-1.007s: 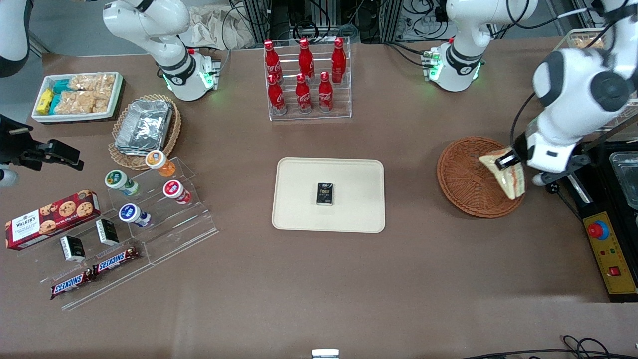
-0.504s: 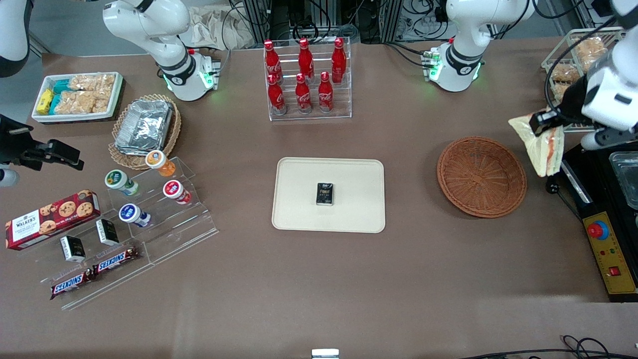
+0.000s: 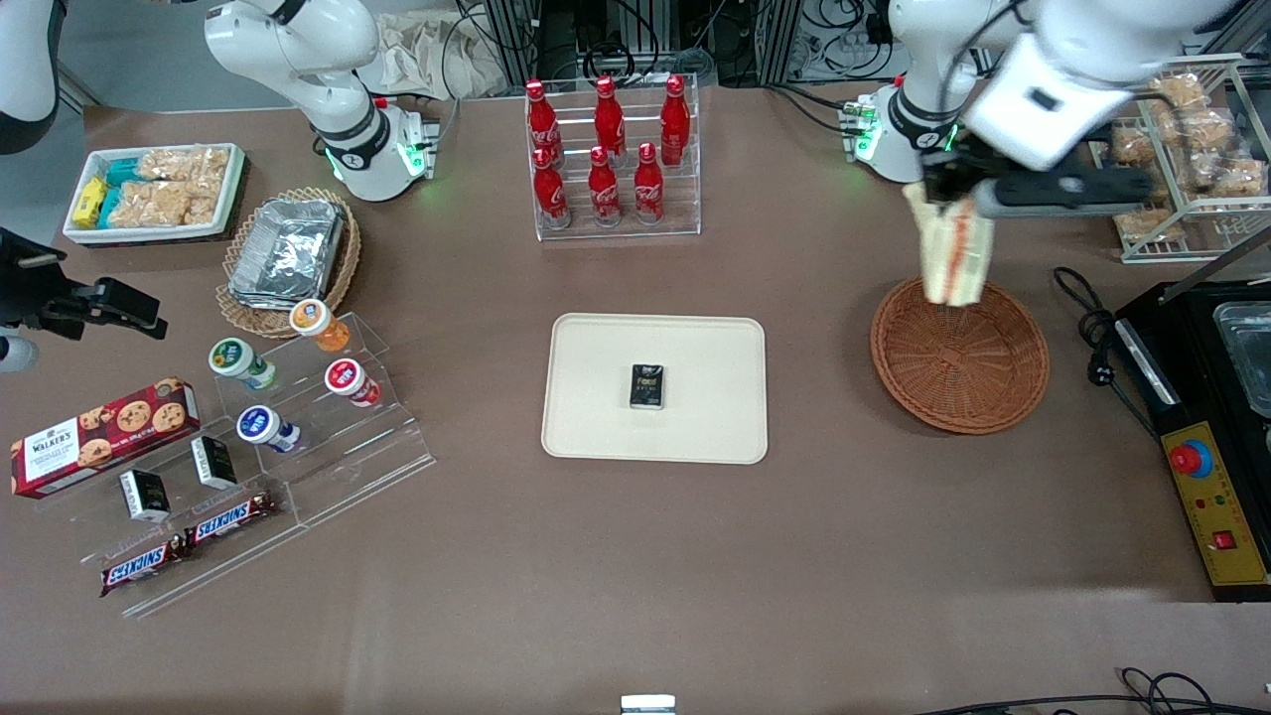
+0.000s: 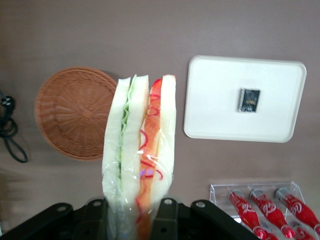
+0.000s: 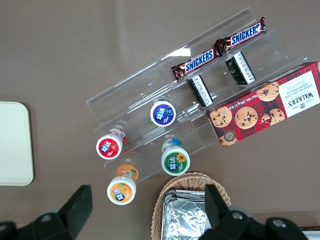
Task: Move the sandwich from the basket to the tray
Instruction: 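Carry the sandwich over the white tray beside the black packet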
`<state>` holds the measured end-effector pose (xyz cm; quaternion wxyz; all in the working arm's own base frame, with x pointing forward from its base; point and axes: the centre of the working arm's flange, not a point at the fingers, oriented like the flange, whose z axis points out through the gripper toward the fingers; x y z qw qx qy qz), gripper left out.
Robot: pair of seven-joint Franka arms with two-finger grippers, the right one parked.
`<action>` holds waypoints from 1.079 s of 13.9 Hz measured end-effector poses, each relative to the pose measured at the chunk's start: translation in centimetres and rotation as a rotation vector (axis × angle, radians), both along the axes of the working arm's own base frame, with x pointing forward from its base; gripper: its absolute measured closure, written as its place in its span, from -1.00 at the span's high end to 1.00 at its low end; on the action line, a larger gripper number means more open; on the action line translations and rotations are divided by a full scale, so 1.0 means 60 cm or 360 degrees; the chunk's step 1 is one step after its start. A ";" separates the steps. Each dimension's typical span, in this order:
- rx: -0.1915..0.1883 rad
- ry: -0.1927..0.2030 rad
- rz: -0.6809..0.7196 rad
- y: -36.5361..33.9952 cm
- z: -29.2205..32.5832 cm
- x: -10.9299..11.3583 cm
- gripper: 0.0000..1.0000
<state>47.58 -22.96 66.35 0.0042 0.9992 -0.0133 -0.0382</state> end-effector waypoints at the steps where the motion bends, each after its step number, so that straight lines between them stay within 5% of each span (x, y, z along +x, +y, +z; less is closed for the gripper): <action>1: 0.0012 0.0021 -0.0044 -0.033 -0.017 -0.004 -0.50; 7: -0.0020 0.0038 -0.0108 -0.159 -0.225 0.036 -0.50; 15: 0.0031 0.0039 -0.0197 -0.237 -0.478 0.060 -0.50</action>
